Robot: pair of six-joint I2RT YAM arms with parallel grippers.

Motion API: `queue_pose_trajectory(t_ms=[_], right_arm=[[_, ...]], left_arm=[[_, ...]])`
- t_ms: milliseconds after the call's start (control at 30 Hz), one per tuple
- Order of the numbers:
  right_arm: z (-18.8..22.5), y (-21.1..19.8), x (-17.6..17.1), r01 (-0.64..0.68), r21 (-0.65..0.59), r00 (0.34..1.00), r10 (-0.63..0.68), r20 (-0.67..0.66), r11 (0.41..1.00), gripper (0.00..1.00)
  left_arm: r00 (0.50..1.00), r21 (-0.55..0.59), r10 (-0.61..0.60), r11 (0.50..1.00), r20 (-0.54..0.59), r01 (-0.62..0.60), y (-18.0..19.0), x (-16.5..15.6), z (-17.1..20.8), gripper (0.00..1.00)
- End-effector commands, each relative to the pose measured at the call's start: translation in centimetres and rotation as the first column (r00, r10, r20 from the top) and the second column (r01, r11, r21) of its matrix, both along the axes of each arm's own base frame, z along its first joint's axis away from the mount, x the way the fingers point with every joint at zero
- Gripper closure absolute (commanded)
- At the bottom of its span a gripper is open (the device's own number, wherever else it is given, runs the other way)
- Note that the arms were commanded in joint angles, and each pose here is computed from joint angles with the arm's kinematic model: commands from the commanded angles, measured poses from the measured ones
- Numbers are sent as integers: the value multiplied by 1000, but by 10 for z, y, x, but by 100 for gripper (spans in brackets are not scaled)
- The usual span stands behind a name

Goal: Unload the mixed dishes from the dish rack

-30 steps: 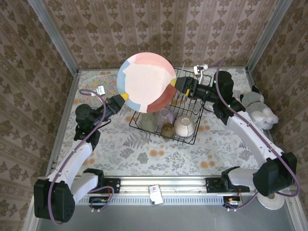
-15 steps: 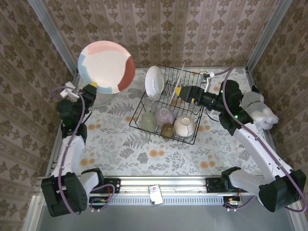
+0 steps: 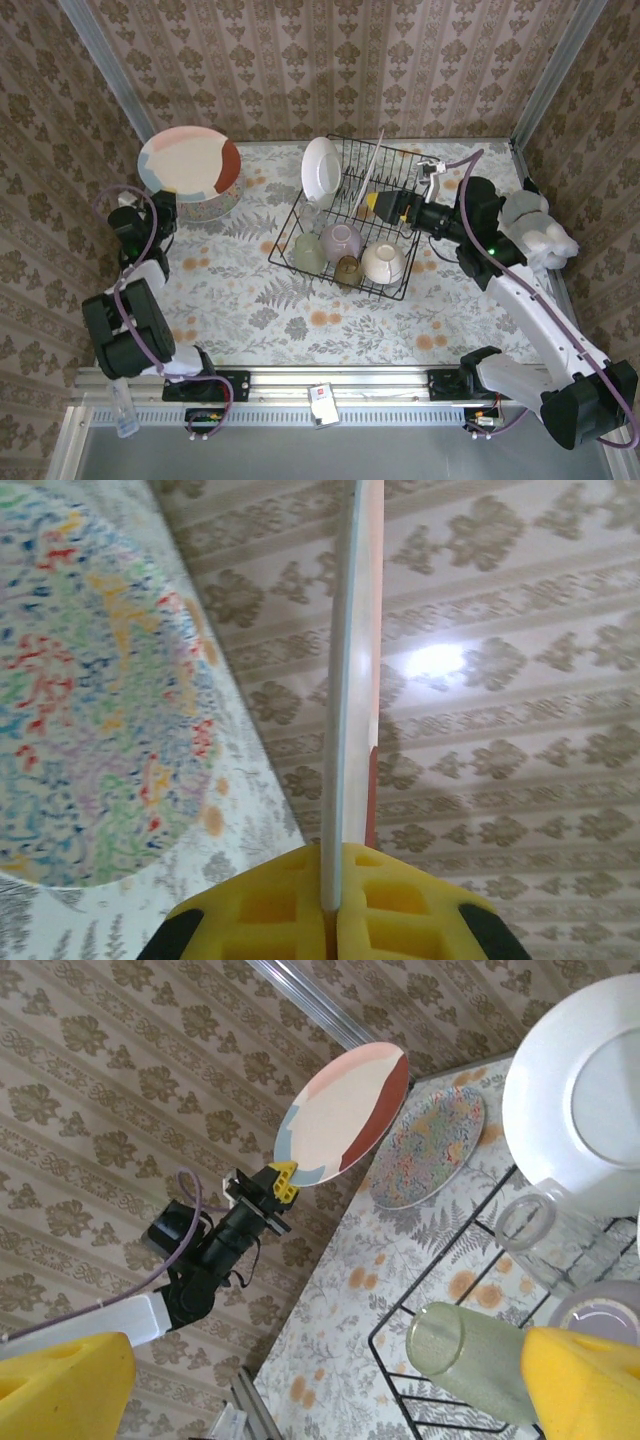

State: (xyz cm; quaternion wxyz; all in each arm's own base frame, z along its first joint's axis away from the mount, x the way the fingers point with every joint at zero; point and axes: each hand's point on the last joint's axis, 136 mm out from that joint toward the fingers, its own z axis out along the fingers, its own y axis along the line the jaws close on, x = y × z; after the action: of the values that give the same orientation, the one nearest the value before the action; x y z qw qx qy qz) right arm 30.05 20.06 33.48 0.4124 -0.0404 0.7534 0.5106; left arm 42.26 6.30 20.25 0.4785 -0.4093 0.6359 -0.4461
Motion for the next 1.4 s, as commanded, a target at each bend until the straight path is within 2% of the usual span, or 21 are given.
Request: queue_pose_trajectory(t_ms=[0,133,433,600,1100,1367], right_arm=[[2,-1,-10,-14,-21,999,14,33,1000,0],[1,-2,-14,-18,-35,999,20,40,999,0],[-5,-1,-18,-33,-36,999,34,21,999,0],[-7,-2,-19,-33,-37,999,34,15,999,0],[-15,-1,-17,-30,-25,999,30,-19,999,0],[-18,-2,-18,-23,-26,1000,22,-20,999,0]], left_arm=[[995,41,5,999,101,-9,9,10,19,100],[999,23,2,1000,53,-3,15,23,-8,100],[999,-64,-35,997,26,37,23,50,-53,100],[998,-59,-49,997,-30,47,25,54,-75,100],[994,-45,-42,998,-97,38,31,62,-101,100],[990,-25,-44,999,-137,41,29,61,-106,74]])
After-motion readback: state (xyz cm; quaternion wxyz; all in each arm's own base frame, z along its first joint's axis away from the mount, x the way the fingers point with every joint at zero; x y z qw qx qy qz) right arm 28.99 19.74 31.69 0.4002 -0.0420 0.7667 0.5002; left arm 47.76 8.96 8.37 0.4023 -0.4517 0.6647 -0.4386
